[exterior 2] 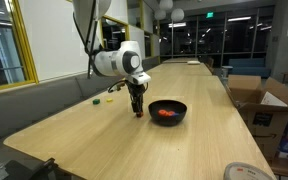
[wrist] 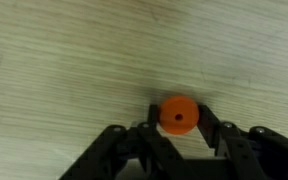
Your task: Pick up the orange tokens from the table and put them in the bowl.
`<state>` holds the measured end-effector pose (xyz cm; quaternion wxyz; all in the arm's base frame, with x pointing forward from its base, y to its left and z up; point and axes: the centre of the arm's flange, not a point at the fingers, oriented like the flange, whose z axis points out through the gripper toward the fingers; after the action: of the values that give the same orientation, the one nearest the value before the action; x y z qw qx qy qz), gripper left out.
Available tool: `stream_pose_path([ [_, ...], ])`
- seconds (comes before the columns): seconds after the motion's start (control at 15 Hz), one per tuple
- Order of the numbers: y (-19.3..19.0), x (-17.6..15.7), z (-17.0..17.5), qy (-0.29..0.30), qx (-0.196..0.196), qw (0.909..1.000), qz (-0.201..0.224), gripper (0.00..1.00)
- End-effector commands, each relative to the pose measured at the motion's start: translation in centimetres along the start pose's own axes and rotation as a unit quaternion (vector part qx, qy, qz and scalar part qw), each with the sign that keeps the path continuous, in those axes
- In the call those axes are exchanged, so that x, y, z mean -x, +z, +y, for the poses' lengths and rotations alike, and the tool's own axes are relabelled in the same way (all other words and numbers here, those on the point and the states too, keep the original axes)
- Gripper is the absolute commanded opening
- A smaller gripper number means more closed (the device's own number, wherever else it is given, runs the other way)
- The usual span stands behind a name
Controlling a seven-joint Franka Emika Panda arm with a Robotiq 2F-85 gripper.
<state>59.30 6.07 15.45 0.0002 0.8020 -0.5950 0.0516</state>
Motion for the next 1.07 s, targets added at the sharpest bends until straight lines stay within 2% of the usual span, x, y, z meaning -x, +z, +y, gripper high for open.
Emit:
stream_pose_path([
  [0.0,-1.6,0.0,0.5,-0.002,-0.010,0.9999,0.006,0.22],
  [0.27,-3.0,-0.4,0.8,-0.003,-0.014,0.9999,0.006,0.24],
  [0.73,-7.6,-3.2,2.5,0.020,-0.033,0.9981,0.049,0.24],
  [1.0,-9.3,-3.1,2.6,0.003,-0.043,0.9973,0.060,0.24],
])
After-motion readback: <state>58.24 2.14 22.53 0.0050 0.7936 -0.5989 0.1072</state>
